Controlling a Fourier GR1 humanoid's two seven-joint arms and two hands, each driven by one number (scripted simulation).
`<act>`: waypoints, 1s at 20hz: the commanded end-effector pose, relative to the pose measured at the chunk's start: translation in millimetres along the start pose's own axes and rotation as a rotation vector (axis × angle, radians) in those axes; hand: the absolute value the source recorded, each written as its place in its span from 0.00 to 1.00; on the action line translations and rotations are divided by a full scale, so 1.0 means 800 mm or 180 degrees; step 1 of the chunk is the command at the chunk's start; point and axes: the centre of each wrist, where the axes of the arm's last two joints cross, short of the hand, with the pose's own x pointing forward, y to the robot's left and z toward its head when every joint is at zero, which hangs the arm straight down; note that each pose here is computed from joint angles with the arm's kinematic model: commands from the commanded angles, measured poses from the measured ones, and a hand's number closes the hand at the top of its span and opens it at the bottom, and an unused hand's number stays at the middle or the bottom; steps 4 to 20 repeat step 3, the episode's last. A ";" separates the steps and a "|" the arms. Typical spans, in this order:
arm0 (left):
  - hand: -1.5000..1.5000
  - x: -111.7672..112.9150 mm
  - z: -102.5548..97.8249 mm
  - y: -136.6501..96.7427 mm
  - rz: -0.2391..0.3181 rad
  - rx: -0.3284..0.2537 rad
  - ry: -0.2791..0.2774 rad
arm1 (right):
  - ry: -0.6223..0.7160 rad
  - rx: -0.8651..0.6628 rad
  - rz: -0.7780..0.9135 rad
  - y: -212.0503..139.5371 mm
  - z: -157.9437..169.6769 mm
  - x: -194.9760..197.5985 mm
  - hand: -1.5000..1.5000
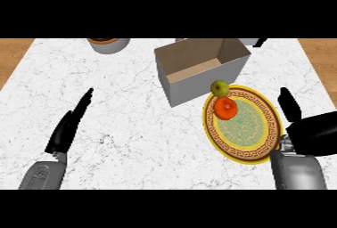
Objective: Pick the pear from the plate and place it in the cardboard box
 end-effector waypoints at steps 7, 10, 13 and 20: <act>0.50 0.004 0.008 0.008 -0.0004 0.0055 0.0020 | 0.0612 0.0056 -0.0230 -0.047 0.024 -0.031 0.00; 0.50 0.004 0.008 0.008 -0.0004 0.0055 0.0020 | 0.0612 0.0056 -0.0230 -0.047 0.024 -0.031 0.00; 0.50 0.004 0.008 0.008 -0.0004 0.0055 0.0020 | 0.0612 0.0056 -0.0230 -0.047 0.024 -0.031 0.00; 0.50 0.004 0.008 0.008 -0.0004 0.0055 0.0020 | 0.0612 0.0056 -0.0230 -0.047 0.024 -0.031 0.00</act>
